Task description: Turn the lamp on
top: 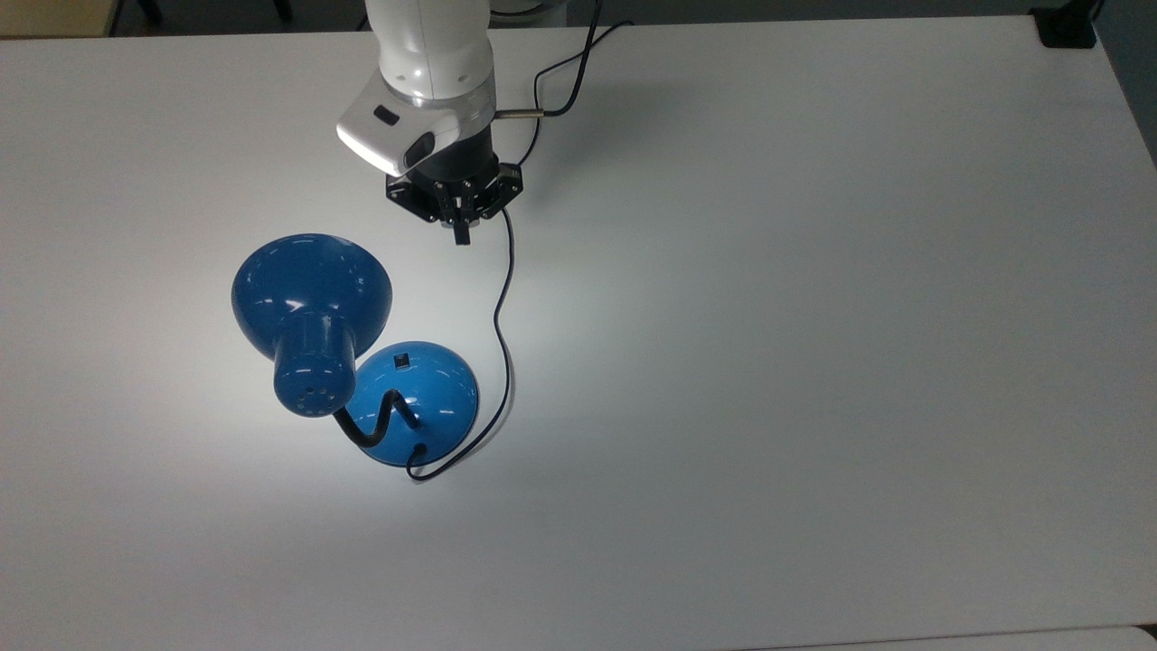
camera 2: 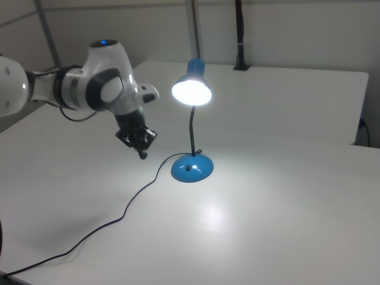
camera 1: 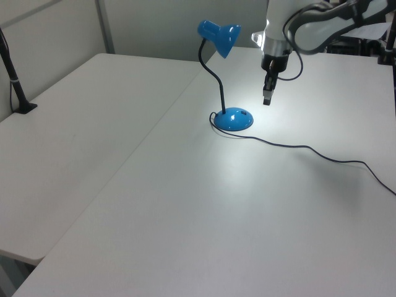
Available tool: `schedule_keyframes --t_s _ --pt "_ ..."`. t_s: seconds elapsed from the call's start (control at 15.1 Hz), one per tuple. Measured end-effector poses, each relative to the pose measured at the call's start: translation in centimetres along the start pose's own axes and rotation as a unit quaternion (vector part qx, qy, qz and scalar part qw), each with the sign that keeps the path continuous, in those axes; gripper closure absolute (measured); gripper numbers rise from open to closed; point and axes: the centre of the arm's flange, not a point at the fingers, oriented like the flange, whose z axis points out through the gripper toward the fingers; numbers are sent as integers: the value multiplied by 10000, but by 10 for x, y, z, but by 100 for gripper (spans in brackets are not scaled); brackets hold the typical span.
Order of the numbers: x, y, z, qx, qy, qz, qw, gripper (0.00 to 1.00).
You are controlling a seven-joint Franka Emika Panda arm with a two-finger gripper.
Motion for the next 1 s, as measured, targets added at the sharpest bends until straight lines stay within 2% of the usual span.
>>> schedule_keyframes --t_s 0.13,0.27,0.4,0.6,0.93,1.0 --pt "-5 -10 -30 -23 -152 -37 9999 98" --pt "-8 -12 -67 -49 -285 -9 9996 89" --pt "-11 -9 -105 -69 -404 83 9991 87" --pt "-11 -4 -140 -80 -436 143 9989 58" --pt "-10 3 -158 -95 -362 220 9991 8" --pt "-11 4 -162 -97 -369 233 9990 0"
